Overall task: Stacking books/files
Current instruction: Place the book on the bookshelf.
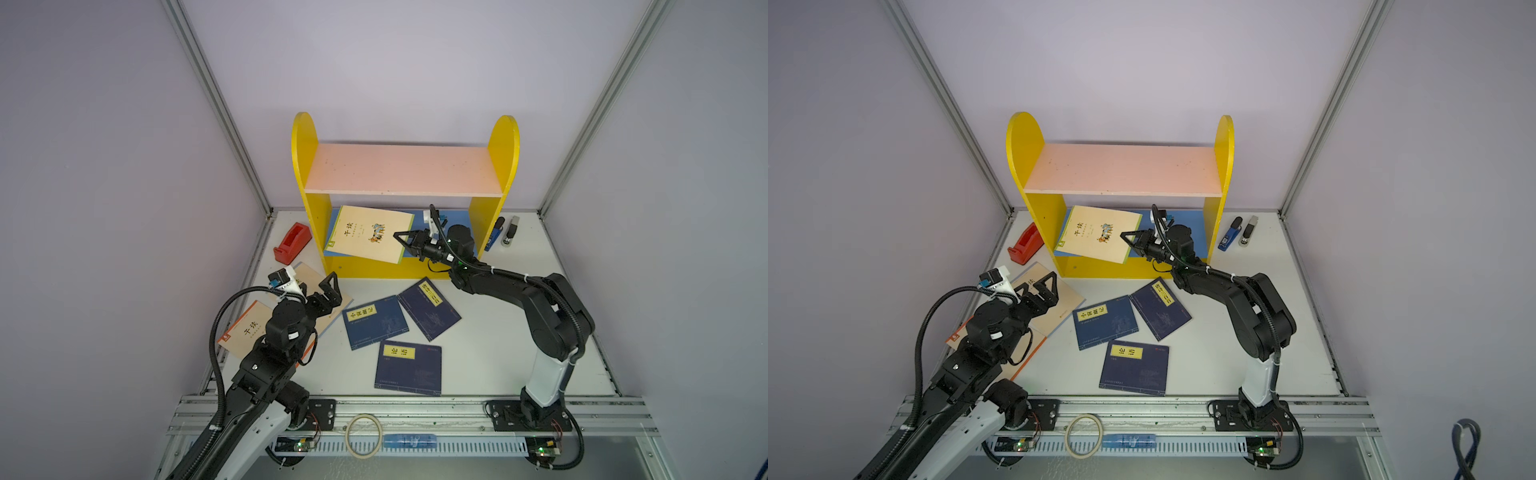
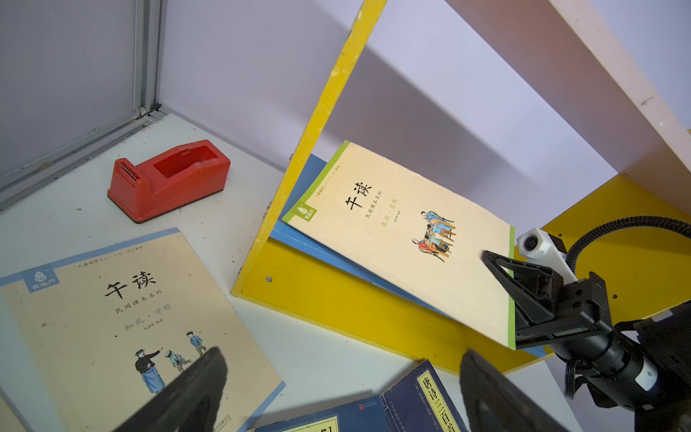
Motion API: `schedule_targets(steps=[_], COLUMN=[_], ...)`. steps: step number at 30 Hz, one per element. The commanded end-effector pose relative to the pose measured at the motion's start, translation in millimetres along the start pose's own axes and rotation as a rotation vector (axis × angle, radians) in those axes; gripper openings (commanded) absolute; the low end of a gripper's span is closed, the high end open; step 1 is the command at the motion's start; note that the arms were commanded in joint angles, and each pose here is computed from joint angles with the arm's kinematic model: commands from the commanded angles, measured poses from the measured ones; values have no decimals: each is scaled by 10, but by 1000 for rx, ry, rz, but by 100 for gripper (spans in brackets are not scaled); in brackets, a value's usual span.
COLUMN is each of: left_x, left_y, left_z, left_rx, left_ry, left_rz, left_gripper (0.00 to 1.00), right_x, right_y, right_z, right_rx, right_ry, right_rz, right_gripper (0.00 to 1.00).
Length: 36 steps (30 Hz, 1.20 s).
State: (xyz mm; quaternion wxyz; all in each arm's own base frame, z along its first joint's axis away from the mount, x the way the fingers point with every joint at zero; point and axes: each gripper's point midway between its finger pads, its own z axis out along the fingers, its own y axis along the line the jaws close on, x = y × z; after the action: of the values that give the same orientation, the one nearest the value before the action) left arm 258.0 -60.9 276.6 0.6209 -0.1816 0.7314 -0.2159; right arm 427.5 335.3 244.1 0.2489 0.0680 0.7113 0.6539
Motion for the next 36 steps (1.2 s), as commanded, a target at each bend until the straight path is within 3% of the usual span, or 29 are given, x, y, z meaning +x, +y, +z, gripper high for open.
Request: schedule_targets(steps=[1, 25, 32, 36], left_x=[-46, -21, -1, 11], left_y=[6, 7, 13, 15], left_z=[-8, 15, 41, 54], left_rx=[-6, -17, -25, -28], left_ry=[-20, -1, 7, 11], left_rz=[-3, -8, -5, -4], left_gripper=[100, 100, 100, 100], right_x=[-43, -361, -398, -470], right_y=[-48, -570, -678, -737], right_z=[-11, 239, 248, 161], right_rx=[47, 256, 303, 385], right_ry=[55, 128, 138, 102], right_rz=[12, -15, -37, -78], right_gripper=[0, 0, 26, 36])
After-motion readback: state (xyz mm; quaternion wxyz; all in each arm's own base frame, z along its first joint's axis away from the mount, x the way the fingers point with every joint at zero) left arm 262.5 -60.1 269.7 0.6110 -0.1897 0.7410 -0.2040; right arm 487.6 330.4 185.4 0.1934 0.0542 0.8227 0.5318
